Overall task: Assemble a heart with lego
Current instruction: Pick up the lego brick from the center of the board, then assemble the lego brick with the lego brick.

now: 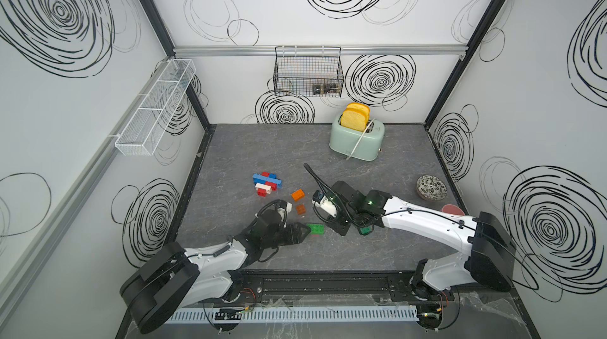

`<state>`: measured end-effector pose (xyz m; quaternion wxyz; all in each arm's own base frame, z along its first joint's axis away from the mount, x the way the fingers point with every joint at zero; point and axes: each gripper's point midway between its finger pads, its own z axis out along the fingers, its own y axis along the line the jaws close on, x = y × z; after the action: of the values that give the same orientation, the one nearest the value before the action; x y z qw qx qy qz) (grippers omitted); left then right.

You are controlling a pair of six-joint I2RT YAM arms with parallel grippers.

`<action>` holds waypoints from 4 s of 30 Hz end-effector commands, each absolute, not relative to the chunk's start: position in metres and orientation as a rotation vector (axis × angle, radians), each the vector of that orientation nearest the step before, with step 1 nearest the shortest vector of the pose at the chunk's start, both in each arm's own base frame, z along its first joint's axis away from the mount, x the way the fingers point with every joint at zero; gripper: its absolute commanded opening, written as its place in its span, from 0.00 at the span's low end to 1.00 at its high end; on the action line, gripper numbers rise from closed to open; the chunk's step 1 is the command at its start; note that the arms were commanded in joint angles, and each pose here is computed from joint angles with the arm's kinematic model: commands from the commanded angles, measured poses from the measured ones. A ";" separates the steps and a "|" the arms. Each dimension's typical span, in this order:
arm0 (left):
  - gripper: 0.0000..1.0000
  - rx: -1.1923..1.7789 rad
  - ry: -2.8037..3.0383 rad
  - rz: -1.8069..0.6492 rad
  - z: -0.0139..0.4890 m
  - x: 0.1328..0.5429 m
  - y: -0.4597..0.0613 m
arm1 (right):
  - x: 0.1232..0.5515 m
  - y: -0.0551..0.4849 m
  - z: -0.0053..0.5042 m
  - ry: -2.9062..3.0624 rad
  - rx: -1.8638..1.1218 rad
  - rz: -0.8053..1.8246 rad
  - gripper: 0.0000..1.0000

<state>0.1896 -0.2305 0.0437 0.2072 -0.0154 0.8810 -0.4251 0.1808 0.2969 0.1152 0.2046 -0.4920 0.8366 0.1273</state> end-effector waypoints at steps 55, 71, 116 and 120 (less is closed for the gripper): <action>0.44 -0.087 2.399 -1.333 0.024 0.190 -0.241 | 0.169 0.317 0.042 2.220 -2.003 0.283 0.34; 0.43 -0.099 2.418 -1.328 0.016 0.189 -0.239 | 0.155 0.302 0.015 2.228 -2.127 0.243 0.33; 0.57 -0.314 2.312 -1.049 0.061 0.198 -0.159 | 0.188 0.368 0.134 2.029 -1.823 0.406 0.58; 0.58 -0.363 2.277 -1.028 0.071 0.206 -0.150 | 0.216 0.379 0.157 2.055 -1.621 0.490 0.58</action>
<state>0.1969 -0.1587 0.0604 0.2864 -0.1205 0.8612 -0.4022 0.1962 0.3674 0.1277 0.1899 -0.6331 0.7367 0.1429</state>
